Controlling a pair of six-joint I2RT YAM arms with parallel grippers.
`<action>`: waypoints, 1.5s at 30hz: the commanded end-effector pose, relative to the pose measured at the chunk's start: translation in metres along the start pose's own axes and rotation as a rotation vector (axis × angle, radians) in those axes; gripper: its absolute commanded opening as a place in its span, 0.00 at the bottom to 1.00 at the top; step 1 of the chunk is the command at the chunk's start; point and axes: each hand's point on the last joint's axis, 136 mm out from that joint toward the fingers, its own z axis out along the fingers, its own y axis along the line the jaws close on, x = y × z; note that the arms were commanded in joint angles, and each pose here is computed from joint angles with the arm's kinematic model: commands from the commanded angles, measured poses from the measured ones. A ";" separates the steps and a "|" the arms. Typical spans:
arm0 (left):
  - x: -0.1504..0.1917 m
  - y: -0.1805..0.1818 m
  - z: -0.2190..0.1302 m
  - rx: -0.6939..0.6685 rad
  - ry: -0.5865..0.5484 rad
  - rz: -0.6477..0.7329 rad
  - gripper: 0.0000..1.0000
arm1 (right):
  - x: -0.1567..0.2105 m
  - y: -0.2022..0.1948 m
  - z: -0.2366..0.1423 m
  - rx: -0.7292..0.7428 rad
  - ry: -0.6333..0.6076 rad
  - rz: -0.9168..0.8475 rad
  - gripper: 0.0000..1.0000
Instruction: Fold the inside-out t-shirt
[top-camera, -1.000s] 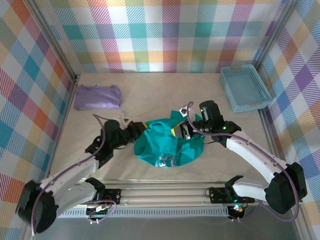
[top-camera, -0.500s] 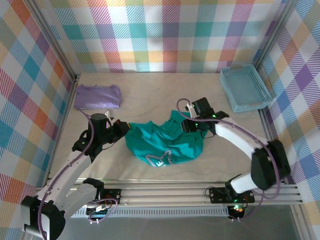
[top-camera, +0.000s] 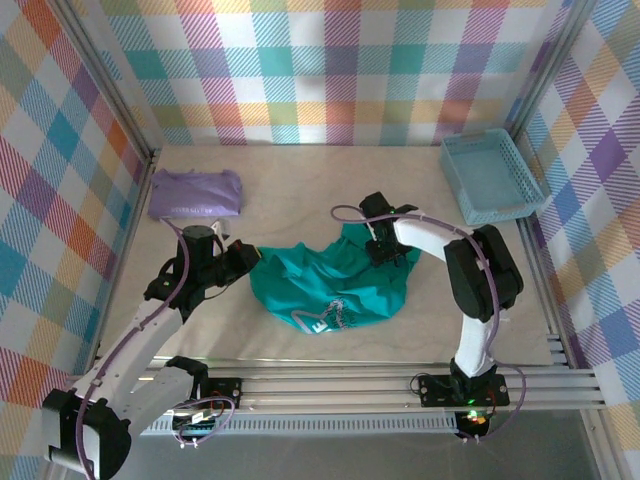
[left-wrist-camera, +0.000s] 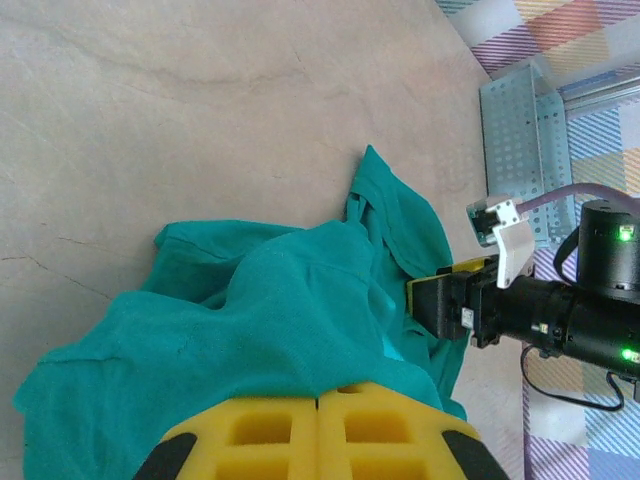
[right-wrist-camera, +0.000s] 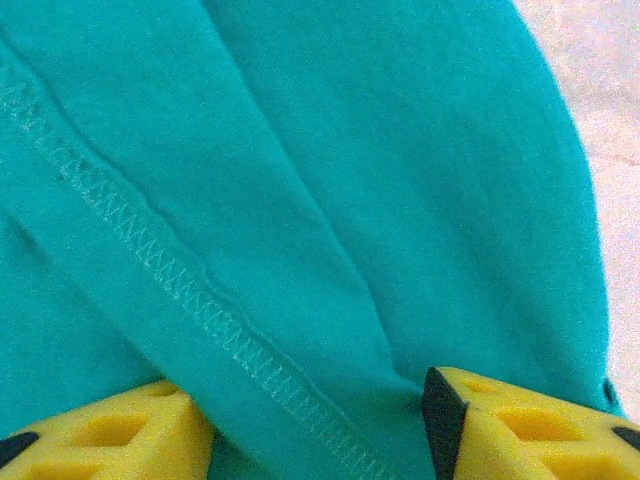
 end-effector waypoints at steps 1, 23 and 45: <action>-0.010 -0.010 -0.003 0.023 -0.012 0.025 0.00 | 0.000 -0.012 0.005 0.074 0.038 -0.048 0.49; -0.132 -0.060 -0.080 0.142 -0.305 -0.088 0.00 | -0.052 -0.088 -0.305 -0.803 -0.938 0.407 0.00; -0.061 0.036 -0.016 -0.013 -0.040 -0.202 0.00 | 0.054 -0.025 -0.086 -0.744 -0.332 0.742 0.16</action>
